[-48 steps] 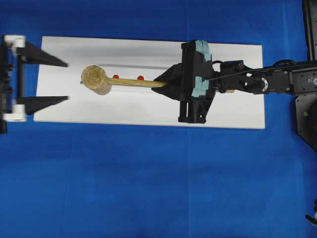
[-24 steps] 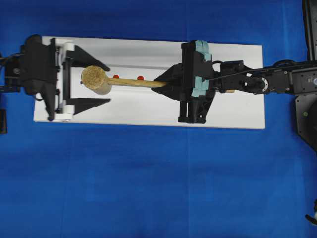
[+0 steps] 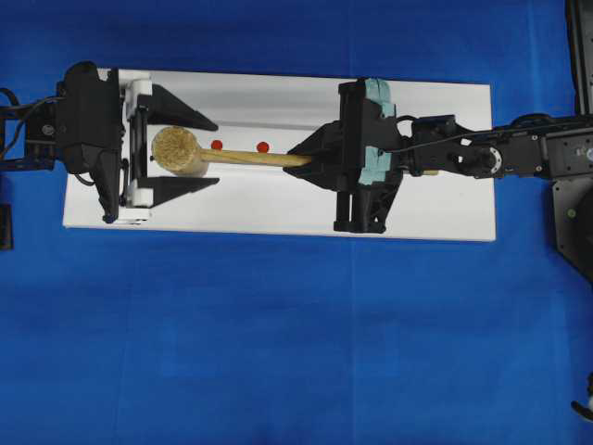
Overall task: Hit the mark with a hammer.
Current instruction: 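Bring the left gripper in and grasp the mallet head, then hold the mallet with both grippers and rotate it back to horizontal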
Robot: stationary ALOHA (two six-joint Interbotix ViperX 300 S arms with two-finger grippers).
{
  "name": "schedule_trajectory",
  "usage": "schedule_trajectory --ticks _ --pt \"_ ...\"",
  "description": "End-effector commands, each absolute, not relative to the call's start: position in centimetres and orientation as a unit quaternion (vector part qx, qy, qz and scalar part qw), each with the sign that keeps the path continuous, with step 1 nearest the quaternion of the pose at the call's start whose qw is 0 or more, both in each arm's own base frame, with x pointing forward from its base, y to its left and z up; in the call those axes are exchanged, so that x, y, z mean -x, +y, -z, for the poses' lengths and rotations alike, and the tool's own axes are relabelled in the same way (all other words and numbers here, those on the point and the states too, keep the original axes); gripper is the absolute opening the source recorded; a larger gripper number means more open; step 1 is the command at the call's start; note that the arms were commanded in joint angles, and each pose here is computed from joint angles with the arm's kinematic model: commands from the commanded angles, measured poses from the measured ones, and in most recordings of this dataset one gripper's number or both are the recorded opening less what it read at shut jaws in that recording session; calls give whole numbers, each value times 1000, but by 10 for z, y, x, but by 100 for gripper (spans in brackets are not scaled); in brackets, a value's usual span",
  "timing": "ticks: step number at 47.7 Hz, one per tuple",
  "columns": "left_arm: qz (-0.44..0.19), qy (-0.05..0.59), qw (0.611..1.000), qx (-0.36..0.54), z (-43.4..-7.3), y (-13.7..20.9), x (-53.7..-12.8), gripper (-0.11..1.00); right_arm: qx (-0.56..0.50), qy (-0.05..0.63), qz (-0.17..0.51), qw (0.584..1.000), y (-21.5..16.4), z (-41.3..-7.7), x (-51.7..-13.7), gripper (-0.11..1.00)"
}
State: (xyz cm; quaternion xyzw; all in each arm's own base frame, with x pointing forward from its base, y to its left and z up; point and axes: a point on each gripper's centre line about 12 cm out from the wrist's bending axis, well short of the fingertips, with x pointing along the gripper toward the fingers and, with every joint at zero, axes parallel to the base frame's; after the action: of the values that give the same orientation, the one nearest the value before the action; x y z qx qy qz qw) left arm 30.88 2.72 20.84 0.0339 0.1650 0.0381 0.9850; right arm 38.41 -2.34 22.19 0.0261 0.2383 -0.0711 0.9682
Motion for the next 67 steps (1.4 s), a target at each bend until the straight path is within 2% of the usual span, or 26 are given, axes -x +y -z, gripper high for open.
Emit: schedule_trajectory --ticks 1,4,37,42,50,54,59,67 --pt "-40 143 988 -39 -220 29 -313 60 -25 213 70 974 -22 -241 -390 2" --pt "-37 143 988 -46 -219 27 -313 43 -25 214 68 974 -21 -240 -390 2" --pt "-37 149 987 -41 -217 27 -312 45 -36 223 55 973 -17 -238 -389 3" --pt "-37 155 986 -40 -216 27 -311 45 -38 221 58 973 -18 -239 -390 22" --pt "-39 163 985 -32 -215 27 -310 45 -34 215 67 974 -20 -240 -390 75" --pt "-40 166 985 -19 -214 27 -310 45 -32 212 68 974 -20 -242 -390 93" --pt "-47 167 985 22 -215 27 -309 45 -30 208 67 975 -20 -245 -389 89" --pt "-54 167 978 115 -220 21 -308 45 -15 201 70 977 -21 -248 -386 90"
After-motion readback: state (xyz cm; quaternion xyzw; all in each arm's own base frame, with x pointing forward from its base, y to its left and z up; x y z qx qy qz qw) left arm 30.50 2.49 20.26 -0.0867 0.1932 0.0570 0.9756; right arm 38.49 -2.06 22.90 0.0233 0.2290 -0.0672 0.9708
